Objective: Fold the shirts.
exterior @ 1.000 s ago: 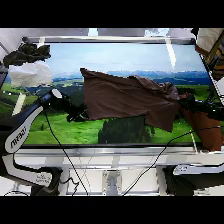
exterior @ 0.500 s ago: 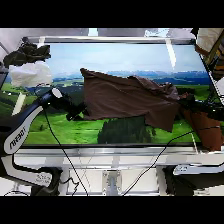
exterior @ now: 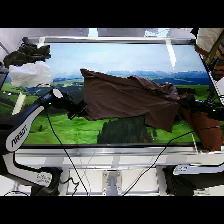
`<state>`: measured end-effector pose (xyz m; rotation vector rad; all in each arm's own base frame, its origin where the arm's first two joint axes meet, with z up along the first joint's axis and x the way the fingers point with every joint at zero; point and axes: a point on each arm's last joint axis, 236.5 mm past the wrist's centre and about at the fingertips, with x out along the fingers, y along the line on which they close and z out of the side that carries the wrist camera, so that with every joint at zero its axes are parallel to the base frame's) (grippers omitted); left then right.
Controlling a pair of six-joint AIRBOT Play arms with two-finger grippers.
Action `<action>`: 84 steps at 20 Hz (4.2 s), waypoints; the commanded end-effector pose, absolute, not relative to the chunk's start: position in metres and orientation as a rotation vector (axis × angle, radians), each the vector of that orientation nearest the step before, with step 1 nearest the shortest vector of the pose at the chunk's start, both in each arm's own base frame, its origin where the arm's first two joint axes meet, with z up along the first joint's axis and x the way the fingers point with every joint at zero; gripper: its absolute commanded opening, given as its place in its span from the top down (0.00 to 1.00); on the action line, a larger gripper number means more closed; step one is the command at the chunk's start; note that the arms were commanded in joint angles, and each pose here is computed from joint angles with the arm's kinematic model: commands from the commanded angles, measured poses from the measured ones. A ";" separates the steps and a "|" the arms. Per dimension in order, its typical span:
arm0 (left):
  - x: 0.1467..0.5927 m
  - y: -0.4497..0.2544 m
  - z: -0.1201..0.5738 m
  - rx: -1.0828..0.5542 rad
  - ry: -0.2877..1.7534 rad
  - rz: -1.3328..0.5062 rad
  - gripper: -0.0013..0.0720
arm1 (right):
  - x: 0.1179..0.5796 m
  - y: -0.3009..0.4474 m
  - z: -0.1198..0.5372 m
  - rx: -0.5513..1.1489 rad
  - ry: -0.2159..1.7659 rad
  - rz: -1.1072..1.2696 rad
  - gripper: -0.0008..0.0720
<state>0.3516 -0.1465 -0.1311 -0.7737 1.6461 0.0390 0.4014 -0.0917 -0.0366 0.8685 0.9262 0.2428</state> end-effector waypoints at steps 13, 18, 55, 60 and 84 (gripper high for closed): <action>0.434 -0.198 0.357 -1.164 0.124 -0.999 0.97 | 0.342 -0.051 0.266 0.603 0.309 0.510 0.94; 0.328 -0.126 0.519 -0.624 -0.452 -0.709 0.97 | 0.282 -0.006 0.419 0.216 0.003 0.430 0.94; 0.622 -0.019 0.105 -0.331 0.525 0.011 0.97 | 0.626 -0.075 0.106 0.371 0.511 0.098 0.95; 0.588 -0.052 0.038 -0.304 0.816 -0.021 0.97 | 0.602 -0.031 0.064 0.363 0.710 0.243 0.94; 0.523 -0.039 0.065 -0.068 0.980 0.049 0.16 | 0.492 -0.087 0.013 0.068 1.222 0.068 0.48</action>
